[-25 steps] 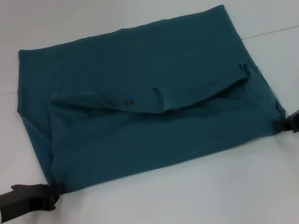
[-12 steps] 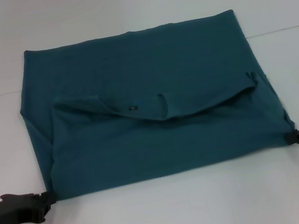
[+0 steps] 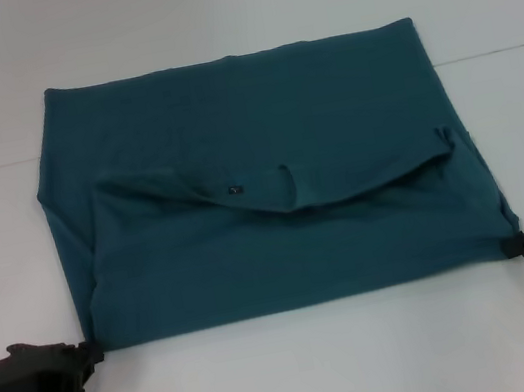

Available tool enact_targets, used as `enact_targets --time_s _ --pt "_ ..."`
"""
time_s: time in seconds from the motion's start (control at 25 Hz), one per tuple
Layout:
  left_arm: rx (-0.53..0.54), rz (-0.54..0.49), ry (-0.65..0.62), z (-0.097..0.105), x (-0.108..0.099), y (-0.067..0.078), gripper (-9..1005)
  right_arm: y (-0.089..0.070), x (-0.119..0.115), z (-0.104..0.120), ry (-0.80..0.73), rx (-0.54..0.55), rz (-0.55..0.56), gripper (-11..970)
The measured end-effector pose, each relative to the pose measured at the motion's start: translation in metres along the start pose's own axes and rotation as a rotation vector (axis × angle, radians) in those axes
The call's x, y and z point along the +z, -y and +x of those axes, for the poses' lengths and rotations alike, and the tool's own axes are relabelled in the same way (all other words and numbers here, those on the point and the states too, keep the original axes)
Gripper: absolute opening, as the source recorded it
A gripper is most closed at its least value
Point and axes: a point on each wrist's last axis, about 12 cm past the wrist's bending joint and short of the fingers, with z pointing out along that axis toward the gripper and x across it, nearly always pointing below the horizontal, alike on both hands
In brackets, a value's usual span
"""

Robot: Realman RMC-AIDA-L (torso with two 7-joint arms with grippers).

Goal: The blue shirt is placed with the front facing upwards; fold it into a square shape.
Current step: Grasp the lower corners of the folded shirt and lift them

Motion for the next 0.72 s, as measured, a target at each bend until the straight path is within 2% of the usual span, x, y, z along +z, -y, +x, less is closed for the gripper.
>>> enact_targets --time_s 0.36,0.72 --pt "0.005 -0.006 0.002 0.000 -0.002 -0.001 79 -0.003 0.002 0.001 -0.002 0.007 -0.010 31" --pt "0.031 0.004 0.021 -0.009 -0.008 0.000 119 -0.004 0.004 0.002 -0.004 0.011 -0.016 31"
